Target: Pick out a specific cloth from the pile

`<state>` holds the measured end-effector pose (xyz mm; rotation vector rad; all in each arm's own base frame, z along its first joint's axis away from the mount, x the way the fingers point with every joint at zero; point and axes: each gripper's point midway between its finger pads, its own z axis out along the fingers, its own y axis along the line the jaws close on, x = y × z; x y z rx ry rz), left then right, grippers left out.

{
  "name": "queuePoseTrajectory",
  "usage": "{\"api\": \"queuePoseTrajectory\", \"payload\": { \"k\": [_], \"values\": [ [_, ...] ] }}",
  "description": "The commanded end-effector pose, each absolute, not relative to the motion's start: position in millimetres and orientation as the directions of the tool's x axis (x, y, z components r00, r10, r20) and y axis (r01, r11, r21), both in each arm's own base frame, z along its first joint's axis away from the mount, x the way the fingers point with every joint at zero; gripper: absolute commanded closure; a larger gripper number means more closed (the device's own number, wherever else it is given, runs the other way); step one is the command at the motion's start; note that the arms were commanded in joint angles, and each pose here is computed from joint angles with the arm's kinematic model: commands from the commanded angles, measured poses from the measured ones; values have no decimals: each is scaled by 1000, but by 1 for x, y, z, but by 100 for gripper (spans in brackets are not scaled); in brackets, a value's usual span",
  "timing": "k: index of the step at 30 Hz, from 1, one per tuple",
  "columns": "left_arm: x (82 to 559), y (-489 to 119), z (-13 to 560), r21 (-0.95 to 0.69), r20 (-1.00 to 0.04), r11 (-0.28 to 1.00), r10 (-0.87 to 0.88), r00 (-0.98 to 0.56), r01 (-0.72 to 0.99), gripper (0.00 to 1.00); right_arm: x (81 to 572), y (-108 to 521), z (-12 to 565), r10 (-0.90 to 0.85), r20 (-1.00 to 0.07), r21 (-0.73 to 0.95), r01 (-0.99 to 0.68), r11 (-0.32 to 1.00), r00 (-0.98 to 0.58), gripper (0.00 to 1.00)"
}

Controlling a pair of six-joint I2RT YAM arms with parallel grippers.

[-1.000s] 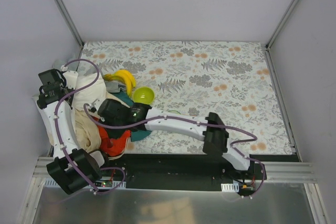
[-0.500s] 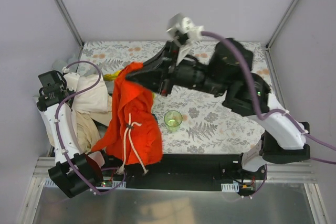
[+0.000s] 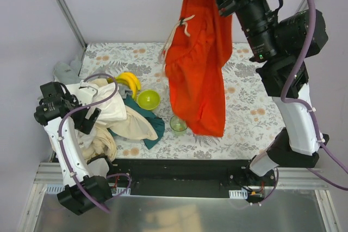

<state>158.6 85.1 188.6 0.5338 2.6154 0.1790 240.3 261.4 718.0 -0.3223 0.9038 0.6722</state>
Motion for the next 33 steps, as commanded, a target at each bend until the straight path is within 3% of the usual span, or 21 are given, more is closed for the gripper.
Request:
{"api": "queuePoseTrajectory", "payload": {
  "k": [1, 5, 9, 18, 28, 33],
  "values": [
    [150, 40, 212, 61, -516, 900, 399, -758, 432, 1, 240, 187, 777, 376, -636, 29, -465, 885, 674, 100],
    [156, 24, 235, 17, -589, 902, 357, -725, 431, 1, 282, 141, 775, 149, -628, 11, -183, 983, 764, 100],
    [164, 5, 262, -47, -657, 906, 289, -696, 421, 1, 342, 92, 740, 94, -708, 89, -44, 995, 700, 100],
    [175, -33, 267, -103, -605, 863, 340, -720, 494, 1, 446, -9, 642, 47, -870, 184, 233, 955, 492, 100],
    [180, -37, 252, -106, -578, 849, 372, -726, 518, 1, 483, -95, 548, 75, -962, 191, 448, 873, 264, 100],
    [185, -38, 250, -107, -587, 851, 364, -723, 515, 1, 507, -88, 421, 178, -984, 146, 470, 870, -25, 100]
  ]
}}
